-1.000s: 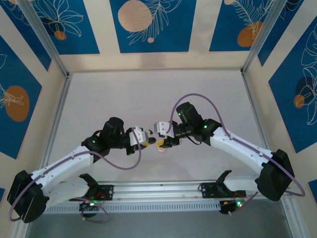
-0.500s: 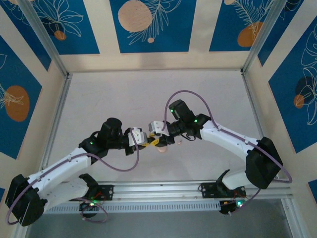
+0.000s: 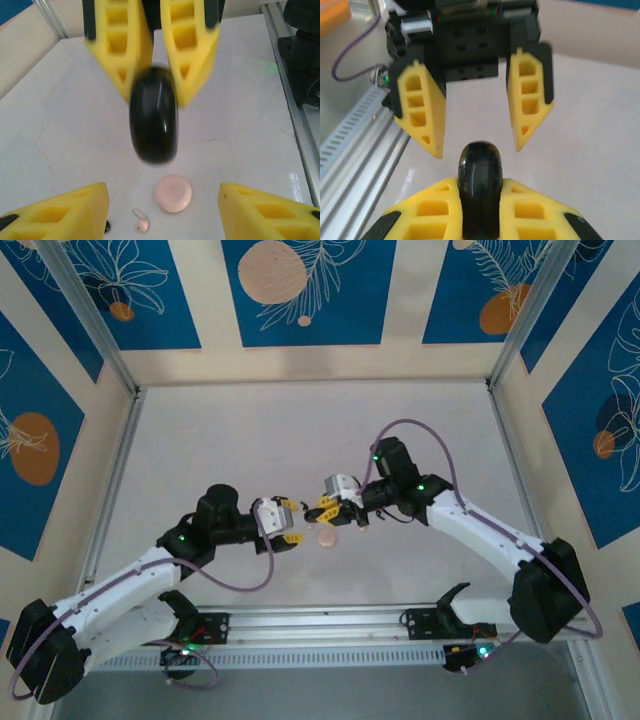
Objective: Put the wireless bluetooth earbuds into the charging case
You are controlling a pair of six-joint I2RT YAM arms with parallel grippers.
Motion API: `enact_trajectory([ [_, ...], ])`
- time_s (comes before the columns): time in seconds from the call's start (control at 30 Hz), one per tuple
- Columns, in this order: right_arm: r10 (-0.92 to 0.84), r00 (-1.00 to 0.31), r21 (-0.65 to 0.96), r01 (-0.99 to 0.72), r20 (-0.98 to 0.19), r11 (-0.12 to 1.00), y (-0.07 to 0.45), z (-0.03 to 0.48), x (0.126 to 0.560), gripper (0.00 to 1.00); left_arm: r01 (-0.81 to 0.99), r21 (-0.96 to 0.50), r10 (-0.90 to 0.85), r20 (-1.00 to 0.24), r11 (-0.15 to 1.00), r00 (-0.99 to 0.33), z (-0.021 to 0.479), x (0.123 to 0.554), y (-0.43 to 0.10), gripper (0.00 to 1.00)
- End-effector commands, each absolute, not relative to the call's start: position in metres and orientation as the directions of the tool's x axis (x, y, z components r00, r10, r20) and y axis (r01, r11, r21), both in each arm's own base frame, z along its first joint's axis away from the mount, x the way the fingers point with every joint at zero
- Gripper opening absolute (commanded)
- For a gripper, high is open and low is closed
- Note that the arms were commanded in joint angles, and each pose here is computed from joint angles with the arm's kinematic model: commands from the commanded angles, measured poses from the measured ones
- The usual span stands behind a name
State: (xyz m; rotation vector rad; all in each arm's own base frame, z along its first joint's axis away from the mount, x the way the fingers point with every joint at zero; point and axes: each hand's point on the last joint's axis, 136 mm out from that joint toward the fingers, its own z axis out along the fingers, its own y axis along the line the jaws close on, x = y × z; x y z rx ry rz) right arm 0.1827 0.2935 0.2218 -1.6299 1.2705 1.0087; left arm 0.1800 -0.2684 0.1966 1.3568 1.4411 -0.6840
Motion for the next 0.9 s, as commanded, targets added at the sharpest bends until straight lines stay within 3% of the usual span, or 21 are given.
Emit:
enact_trajectory([
  [0.0, -0.172, 0.177, -0.139, -0.967, -0.969, -0.211, 0.287, 0.25, 0.167, 0.11, 0.953, 0.238, 0.28, -0.943, 0.19, 0.18, 0.219, 0.174, -0.276, 0.58],
  [0.4, -0.106, 0.144, -0.115, -0.964, -0.984, -0.241, 0.288, 0.256, 0.163, 0.11, 0.964, 0.222, 0.124, -0.971, 0.147, 0.204, 0.249, 0.163, -0.285, 0.57],
  [0.63, -0.105, 0.134, -0.102, -0.959, -0.985, -0.266, 0.295, 0.255, 0.162, 0.11, 0.966, 0.219, 0.084, -0.974, 0.135, 0.209, 0.258, 0.158, -0.285, 0.51],
  [0.87, -0.103, 0.134, -0.102, -0.956, -0.986, -0.275, 0.298, 0.255, 0.161, 0.11, 0.968, 0.211, 0.078, -0.976, 0.136, 0.202, 0.258, 0.159, -0.286, 0.38],
])
